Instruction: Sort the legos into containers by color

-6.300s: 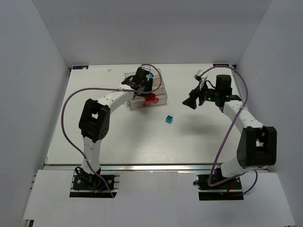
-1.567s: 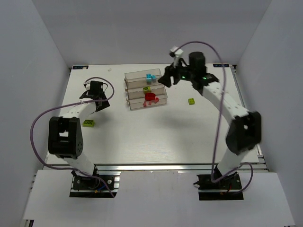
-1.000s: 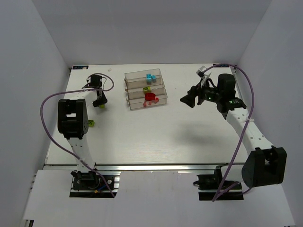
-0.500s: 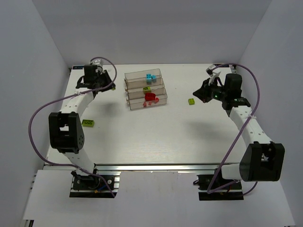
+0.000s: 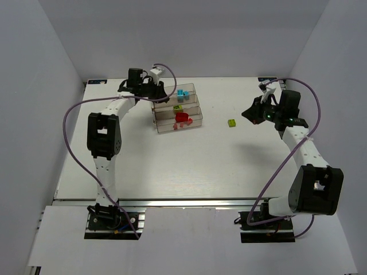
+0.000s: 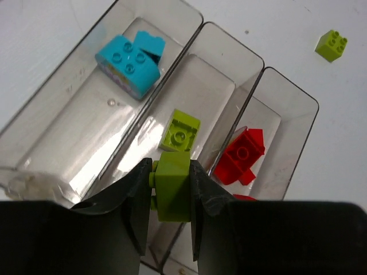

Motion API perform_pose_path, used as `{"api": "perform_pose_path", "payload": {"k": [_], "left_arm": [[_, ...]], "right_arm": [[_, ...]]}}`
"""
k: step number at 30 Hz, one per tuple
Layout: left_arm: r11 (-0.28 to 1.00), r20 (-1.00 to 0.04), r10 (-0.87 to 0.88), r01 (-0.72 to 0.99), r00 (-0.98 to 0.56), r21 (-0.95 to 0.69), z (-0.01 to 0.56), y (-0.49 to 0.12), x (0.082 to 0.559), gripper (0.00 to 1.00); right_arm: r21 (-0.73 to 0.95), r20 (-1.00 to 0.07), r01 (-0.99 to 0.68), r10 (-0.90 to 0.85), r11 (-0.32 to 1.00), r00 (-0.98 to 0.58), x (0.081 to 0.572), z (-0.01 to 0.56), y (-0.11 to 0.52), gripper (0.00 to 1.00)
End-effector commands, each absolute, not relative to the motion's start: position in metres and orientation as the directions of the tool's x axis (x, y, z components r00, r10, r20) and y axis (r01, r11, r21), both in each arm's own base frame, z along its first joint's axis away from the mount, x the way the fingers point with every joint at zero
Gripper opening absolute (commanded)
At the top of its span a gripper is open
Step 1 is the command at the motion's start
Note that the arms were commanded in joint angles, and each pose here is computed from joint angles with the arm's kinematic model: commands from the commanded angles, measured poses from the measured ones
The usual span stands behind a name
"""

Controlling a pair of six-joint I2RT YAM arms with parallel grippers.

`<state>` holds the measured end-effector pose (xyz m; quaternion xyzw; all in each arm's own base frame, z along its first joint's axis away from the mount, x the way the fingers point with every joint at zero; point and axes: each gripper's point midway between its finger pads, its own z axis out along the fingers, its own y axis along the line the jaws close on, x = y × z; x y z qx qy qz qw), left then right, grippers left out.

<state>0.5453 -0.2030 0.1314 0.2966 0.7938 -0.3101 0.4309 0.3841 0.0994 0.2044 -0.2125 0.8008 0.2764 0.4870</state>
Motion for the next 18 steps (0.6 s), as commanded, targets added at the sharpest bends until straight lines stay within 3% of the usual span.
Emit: {"api": "perform_pose_path", "payload": {"k": [1, 2, 6, 7, 9, 10, 12, 18], "left_arm": [[0.539, -0.927, 0.315, 0.842, -0.202, -0.001, 0.182, -0.218, 0.557, 0.02], [0.532, -0.923, 0.328, 0.847, -0.201, 0.005, 0.173, -0.223, 0.558, 0.03], [0.538, -0.908, 0.362, 0.843, -0.211, 0.019, 0.153, -0.224, 0.564, 0.09], [0.538, -0.905, 0.368, 0.843, -0.212, 0.022, 0.151, -0.23, 0.563, 0.22], [0.546, -0.899, 0.38, 0.838, -0.218, 0.027, 0.145, -0.232, 0.565, 0.31], [0.551, -0.898, 0.38, 0.834, -0.224, 0.026, 0.144, -0.232, 0.566, 0.43], [0.564, -0.893, 0.389, 0.825, -0.225, 0.037, 0.143, -0.234, 0.568, 0.48], [0.62, -0.9, 0.375, 0.782, -0.223, 0.064, 0.154, -0.228, 0.58, 0.59]], "right_arm": [[0.22, -0.909, -0.635, -0.079, 0.741, -0.408, 0.386, 0.211, 0.097, 0.07], [0.224, -0.908, -0.635, -0.079, 0.739, -0.412, 0.386, 0.21, 0.098, 0.16], [0.236, -0.905, -0.637, -0.073, 0.734, -0.419, 0.386, 0.209, 0.095, 0.24], [0.24, -0.904, -0.636, -0.069, 0.734, -0.422, 0.386, 0.208, 0.093, 0.27], [0.243, -0.903, -0.635, -0.068, 0.733, -0.423, 0.386, 0.209, 0.092, 0.31], [0.244, -0.903, -0.631, -0.065, 0.736, -0.425, 0.386, 0.208, 0.09, 0.34], [0.247, -0.902, -0.633, -0.064, 0.734, -0.427, 0.386, 0.207, 0.089, 0.42], [0.225, -0.908, -0.654, -0.089, 0.722, -0.41, 0.384, 0.202, 0.087, 0.8]]}}
